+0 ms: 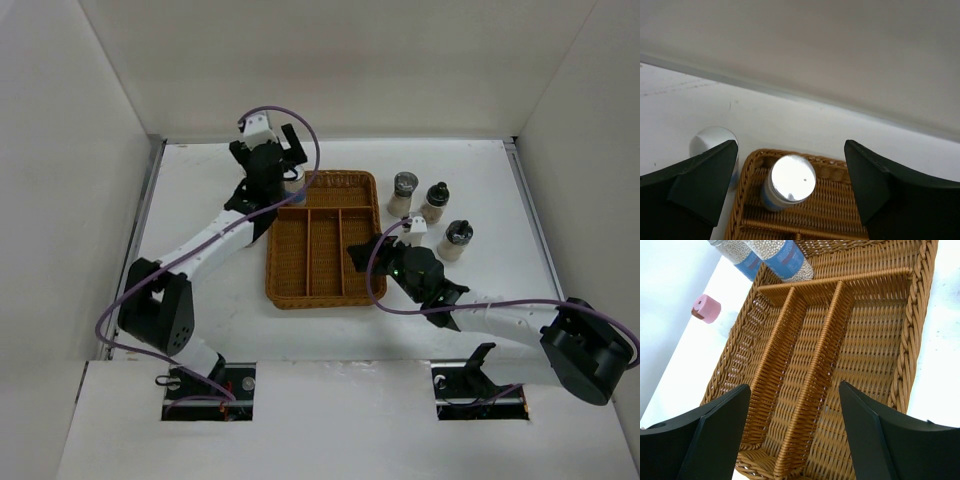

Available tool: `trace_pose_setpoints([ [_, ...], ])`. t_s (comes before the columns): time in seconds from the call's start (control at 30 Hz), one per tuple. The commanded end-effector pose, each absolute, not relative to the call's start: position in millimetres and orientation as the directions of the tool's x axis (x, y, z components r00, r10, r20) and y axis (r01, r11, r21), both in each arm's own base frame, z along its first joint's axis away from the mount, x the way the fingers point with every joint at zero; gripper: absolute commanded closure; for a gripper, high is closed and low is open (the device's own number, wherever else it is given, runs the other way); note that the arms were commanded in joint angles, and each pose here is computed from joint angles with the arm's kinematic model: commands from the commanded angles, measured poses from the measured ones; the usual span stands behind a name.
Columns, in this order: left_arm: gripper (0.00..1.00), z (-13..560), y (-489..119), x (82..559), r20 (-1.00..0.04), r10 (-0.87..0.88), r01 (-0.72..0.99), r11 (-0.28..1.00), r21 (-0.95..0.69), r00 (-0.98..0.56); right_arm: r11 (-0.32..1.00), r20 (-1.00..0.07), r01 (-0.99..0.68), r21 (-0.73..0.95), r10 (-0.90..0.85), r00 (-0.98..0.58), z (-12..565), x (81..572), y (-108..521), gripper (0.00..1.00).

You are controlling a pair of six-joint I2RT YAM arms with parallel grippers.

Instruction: Organize the condiment bottles

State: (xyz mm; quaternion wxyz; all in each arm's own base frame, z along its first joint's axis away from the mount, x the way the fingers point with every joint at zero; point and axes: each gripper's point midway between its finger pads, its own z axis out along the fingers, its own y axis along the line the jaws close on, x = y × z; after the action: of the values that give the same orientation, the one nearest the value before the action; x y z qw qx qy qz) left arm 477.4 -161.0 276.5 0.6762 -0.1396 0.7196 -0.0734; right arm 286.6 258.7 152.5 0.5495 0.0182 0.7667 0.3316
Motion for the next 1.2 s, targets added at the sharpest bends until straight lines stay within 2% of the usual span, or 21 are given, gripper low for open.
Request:
trace_pose_setpoints([
  [0.0, 0.12, 291, -134, 473, -0.939, -0.344, -0.146, 0.93, -0.338, -0.019, 0.764, -0.831, -0.35, 0.541, 0.425, -0.358, 169, 294, 260, 0.22],
  [0.27, 0.15, 245, -92, 495, -0.929, -0.318, -0.252, 0.93, -0.267, -0.189, 0.77, -0.834, -0.346, 0.536, 0.42, -0.358, 169, 295, 260, 0.21],
  [0.43, 0.17, 217, -84, 508, -0.92, -0.31, -0.271, 0.932, -0.242, -0.242, 0.769, -0.833, -0.348, 0.536, 0.416, -0.364, 167, 295, 262, 0.21],
  [0.57, 0.16, 212, -92, 520, -0.912, -0.314, -0.225, 0.94, -0.258, -0.264, 0.769, -0.831, -0.347, 0.537, 0.411, -0.375, 164, 295, 264, 0.21],
  [0.73, 0.17, 202, -86, 532, -0.908, -0.307, -0.246, 0.939, -0.241, -0.284, 0.769, -0.833, -0.352, 0.534, 0.408, -0.373, 164, 294, 265, 0.2],
  [0.97, 0.37, 181, -75, 538, -0.903, -0.296, -0.29, 0.935, -0.207, -0.311, 0.767, -0.832, -0.353, 0.535, 0.409, -0.374, 165, 294, 265, 0.2],
  [1.17, 0.35, 170, -74, 533, -0.896, -0.295, -0.29, 0.936, -0.2, -0.334, 0.772, -0.834, -0.351, 0.531, 0.402, -0.378, 162, 295, 266, 0.2],
])
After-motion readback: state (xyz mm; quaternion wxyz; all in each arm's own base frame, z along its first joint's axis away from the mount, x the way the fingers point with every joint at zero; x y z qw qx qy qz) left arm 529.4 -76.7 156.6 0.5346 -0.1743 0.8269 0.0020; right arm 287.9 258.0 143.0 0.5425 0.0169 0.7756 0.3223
